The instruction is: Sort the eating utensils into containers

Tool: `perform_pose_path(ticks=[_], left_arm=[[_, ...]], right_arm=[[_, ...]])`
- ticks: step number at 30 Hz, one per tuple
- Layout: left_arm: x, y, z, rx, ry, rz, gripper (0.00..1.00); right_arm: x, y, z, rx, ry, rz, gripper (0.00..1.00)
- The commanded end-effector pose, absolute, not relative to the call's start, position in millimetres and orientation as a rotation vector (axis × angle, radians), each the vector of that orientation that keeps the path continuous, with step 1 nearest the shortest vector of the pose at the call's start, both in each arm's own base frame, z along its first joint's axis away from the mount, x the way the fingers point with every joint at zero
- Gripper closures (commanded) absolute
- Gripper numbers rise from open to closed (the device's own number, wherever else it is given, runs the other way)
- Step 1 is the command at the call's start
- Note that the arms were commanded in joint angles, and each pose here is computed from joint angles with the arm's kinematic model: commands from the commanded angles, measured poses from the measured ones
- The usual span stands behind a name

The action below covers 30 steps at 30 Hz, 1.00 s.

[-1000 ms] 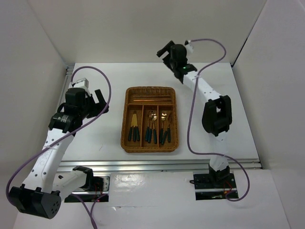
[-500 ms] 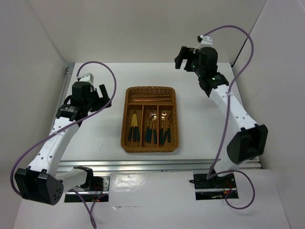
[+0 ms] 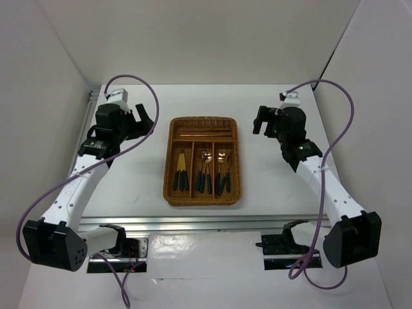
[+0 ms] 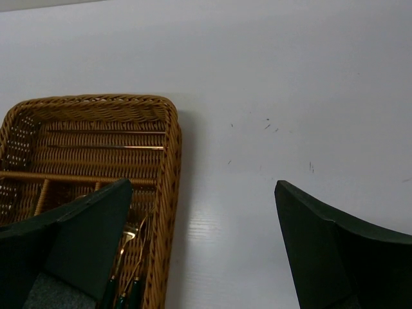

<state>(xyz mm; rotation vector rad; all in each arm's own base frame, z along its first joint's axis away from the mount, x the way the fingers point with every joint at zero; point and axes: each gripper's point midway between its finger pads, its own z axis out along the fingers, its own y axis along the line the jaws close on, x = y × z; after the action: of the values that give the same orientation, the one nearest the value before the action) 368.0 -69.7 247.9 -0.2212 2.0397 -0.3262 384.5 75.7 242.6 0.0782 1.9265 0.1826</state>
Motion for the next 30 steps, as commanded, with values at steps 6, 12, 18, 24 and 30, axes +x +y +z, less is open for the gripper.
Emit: perform_pose_path(ticks=[6,12,18,24,30], left_arm=[[368,-67,265,-0.225,1.915,-0.377,0.0],[361,-68,270,-0.226,1.916,-0.393,0.0],[359,-66,275,-0.22,1.894,-0.379,0.0],[360,-62,278,-0.213,1.872,-0.351,0.0],[356,-57,276,-0.225,1.833,-0.336,0.0]], right_arm=[[366,58,268,0.148,1.805,0.152,0.0],[363,59,270,0.176,1.825,0.169,0.0],[358,58,268,0.176,1.822,0.17,0.0],[359,55,255,0.187,1.844,0.146,0.0],[357,49,257,0.24,1.822,0.139,0.0]])
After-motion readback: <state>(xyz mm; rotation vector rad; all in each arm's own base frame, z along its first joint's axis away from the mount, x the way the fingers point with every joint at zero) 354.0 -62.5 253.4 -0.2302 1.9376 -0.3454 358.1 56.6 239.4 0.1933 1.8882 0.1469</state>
